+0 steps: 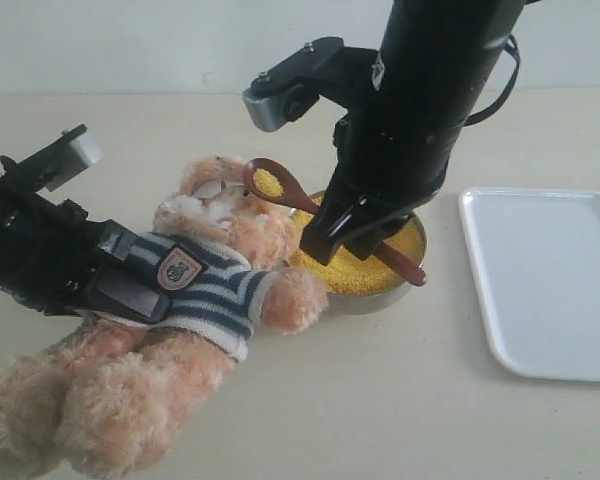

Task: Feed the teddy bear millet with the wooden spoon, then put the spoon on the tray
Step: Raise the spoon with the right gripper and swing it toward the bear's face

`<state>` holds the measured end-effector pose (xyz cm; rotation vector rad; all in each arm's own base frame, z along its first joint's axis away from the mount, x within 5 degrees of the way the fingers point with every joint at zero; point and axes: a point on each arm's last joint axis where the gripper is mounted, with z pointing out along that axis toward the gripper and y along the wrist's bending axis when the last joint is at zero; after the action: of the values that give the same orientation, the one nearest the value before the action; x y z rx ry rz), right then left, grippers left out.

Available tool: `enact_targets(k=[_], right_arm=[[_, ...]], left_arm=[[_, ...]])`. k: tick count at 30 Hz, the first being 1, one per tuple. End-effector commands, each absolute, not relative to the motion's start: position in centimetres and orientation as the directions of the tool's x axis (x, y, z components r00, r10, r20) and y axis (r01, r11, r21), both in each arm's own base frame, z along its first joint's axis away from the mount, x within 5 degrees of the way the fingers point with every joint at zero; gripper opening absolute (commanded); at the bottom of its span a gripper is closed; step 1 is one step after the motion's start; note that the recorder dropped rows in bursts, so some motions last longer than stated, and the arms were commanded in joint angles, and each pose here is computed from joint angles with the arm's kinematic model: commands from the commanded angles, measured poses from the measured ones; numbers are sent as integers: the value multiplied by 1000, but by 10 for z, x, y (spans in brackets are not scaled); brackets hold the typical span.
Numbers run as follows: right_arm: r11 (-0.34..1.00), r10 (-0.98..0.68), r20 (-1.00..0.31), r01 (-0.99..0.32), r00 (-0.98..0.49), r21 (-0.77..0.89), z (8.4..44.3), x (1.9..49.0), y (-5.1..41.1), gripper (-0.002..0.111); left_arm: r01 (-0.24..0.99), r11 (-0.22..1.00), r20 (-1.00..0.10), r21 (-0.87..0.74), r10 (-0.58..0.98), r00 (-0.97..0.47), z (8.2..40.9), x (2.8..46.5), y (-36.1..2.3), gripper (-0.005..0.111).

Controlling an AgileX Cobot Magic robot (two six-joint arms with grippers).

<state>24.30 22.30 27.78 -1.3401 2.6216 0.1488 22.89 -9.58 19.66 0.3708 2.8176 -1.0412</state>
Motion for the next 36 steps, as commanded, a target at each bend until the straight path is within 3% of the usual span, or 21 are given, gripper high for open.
enact_targets(k=[1,14,23,30,36], right_arm=[[581,-796,-233,-813,-559,-32,289,249,235,-1],[522,-840,-197,-852,-506,-36,279,249,263,-1],[503,-864,-135,-844,-486,-184,280,251,258,-1],[498,-867,-132,-846,-480,-190,280,250,259,-1],[410,-912,-106,-859,-397,-306,282,240,269,-1]], left_arm=[[258,715,-183,-650,182,-966,201,226,-99,4],[260,711,-181,-653,187,-966,201,226,-99,4],[256,710,-183,-655,179,-967,201,226,-99,4],[254,714,-190,-653,170,-967,201,227,-99,4],[246,710,-192,-660,157,-969,202,228,-100,4]])
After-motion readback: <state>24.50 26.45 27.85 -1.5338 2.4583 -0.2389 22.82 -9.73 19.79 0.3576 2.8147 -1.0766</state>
